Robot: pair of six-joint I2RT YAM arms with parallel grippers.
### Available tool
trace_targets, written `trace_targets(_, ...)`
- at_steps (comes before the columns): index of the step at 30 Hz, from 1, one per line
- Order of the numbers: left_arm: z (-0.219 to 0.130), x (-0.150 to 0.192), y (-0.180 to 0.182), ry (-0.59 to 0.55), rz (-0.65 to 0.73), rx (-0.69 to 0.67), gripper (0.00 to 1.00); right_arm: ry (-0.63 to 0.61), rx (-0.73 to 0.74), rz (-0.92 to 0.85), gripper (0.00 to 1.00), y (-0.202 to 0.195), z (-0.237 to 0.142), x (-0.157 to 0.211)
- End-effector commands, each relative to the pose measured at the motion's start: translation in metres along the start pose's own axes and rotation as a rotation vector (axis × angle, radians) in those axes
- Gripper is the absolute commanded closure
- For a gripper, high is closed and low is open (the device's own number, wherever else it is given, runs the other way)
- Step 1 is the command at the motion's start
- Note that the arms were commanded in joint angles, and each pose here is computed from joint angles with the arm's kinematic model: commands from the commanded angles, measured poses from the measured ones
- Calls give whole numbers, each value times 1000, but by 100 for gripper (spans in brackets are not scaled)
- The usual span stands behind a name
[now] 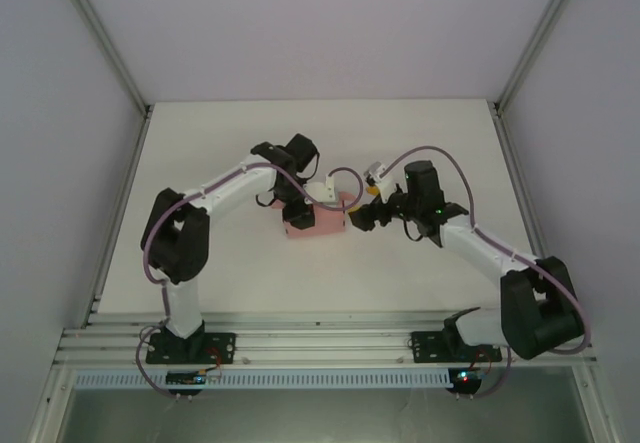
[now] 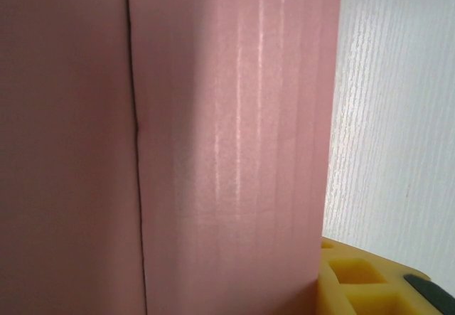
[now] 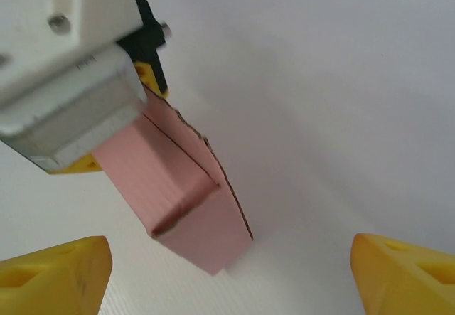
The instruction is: Assemble paper box
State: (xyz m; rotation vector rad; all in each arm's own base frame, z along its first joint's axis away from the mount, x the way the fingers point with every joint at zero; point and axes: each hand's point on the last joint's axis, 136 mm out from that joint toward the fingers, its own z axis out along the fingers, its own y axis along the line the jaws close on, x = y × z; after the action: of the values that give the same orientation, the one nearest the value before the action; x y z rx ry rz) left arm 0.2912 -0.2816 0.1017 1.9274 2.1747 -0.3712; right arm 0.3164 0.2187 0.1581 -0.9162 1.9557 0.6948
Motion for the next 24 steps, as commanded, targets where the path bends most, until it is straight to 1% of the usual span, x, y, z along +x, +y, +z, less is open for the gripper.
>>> trace_targets(1,8,2,-3,31,8,33,59,-35,-56,-32,17,4,5,-19)
trace_targets(2,10,2,-3,34,5,34,59,-35,-52,-34,21,2,6,-22)
trace_targets(4,12,1,-3,32,4,38,58,-17,-30,-31,24,-3,10,-23)
trace_targets(5,12,0,-3,28,7,38,57,-4,-41,-23,25,-3,13,-21)
trace_targets(8,12,-3,-5,11,13,41,53,15,-100,-14,27,3,18,-18)
trace_targets(15,5,-7,-6,-27,26,15,49,32,-126,6,38,-1,28,-16)
trace_targets(16,5,-8,-6,-30,25,14,49,37,-124,4,41,-1,28,-16)
trace_targets(18,5,-7,-6,-30,24,13,49,49,-124,1,55,0,30,-13)
trace_targets(20,5,-8,-6,-30,27,14,49,54,-116,2,58,-1,30,-13)
trace_targets(21,5,-8,-6,-30,27,12,49,55,-110,2,62,-2,29,-14)
trace_targets(22,5,-8,-6,-29,26,11,49,58,-95,1,70,-5,28,-15)
trace_targets(24,5,-7,-4,-25,20,4,49,66,-73,3,82,-7,26,-17)
